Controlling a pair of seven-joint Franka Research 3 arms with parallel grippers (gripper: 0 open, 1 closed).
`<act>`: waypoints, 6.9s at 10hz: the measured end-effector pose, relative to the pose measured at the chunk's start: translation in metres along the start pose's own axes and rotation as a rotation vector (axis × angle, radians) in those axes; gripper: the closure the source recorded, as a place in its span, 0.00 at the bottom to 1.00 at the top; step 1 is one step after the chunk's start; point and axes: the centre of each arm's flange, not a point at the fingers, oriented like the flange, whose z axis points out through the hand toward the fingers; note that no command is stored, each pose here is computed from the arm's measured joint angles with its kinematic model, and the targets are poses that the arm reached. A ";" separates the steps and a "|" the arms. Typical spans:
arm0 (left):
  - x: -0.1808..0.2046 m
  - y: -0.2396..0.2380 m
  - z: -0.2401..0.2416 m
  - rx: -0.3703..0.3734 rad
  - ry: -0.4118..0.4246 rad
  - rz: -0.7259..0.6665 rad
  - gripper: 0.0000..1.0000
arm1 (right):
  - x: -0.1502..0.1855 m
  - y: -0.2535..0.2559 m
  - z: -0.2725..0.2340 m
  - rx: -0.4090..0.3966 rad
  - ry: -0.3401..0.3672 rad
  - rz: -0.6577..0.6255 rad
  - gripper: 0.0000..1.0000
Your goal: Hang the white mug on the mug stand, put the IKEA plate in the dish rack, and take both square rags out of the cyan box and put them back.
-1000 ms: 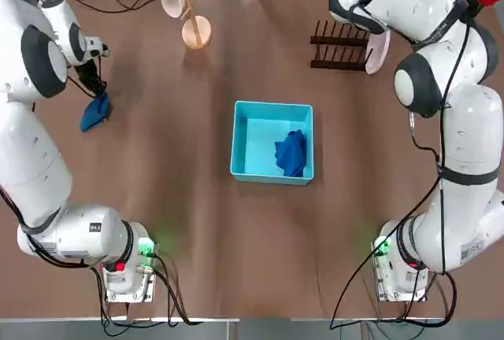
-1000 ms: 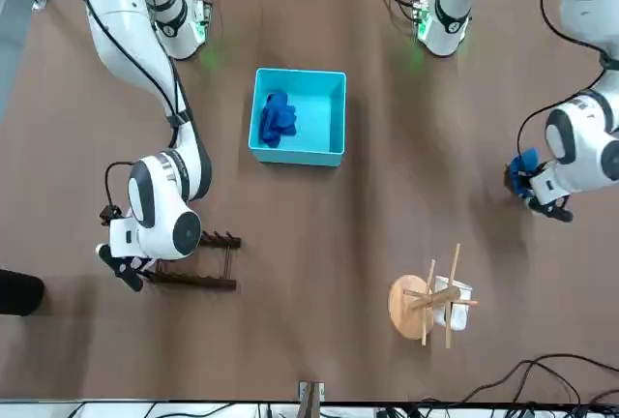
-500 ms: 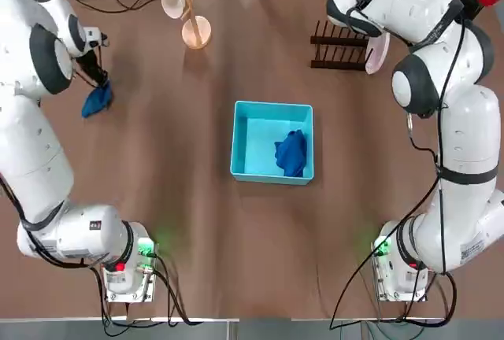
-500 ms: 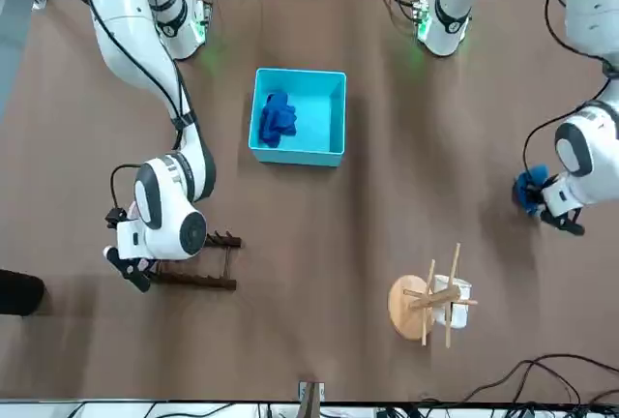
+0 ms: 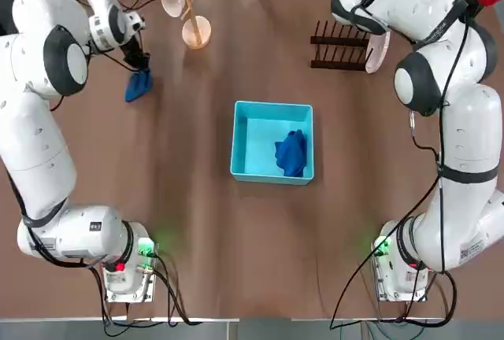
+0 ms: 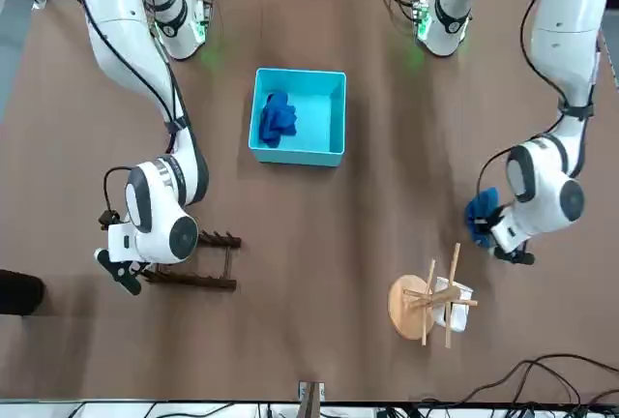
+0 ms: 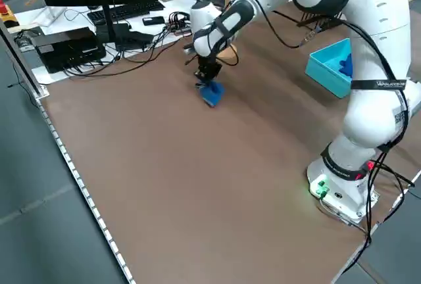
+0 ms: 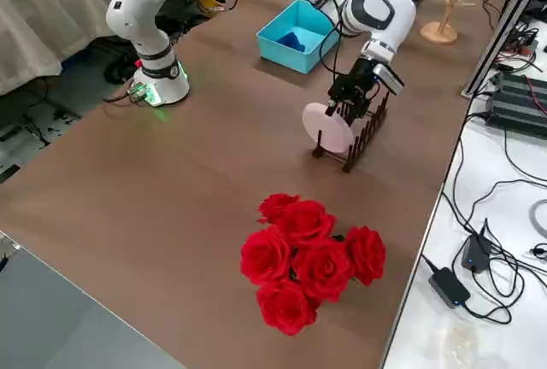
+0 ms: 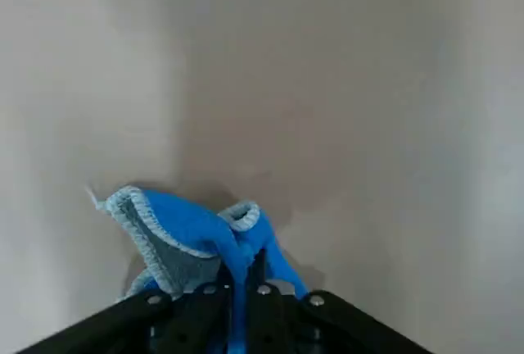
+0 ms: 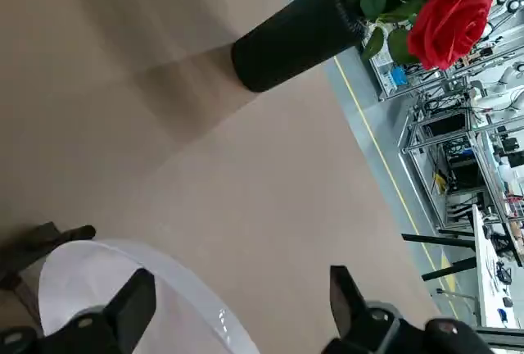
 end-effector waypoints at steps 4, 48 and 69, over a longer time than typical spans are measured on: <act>-0.001 0.047 0.006 0.080 -0.029 -0.010 0.93 | -0.007 -0.007 -0.010 0.015 0.017 -0.029 0.04; -0.176 0.517 -0.057 0.006 -0.185 0.006 0.91 | -0.245 0.132 -0.200 0.836 -0.550 -0.393 0.95; -0.098 0.156 -0.455 0.124 0.101 -0.022 0.00 | -0.130 0.152 0.256 1.136 -0.286 -0.714 0.93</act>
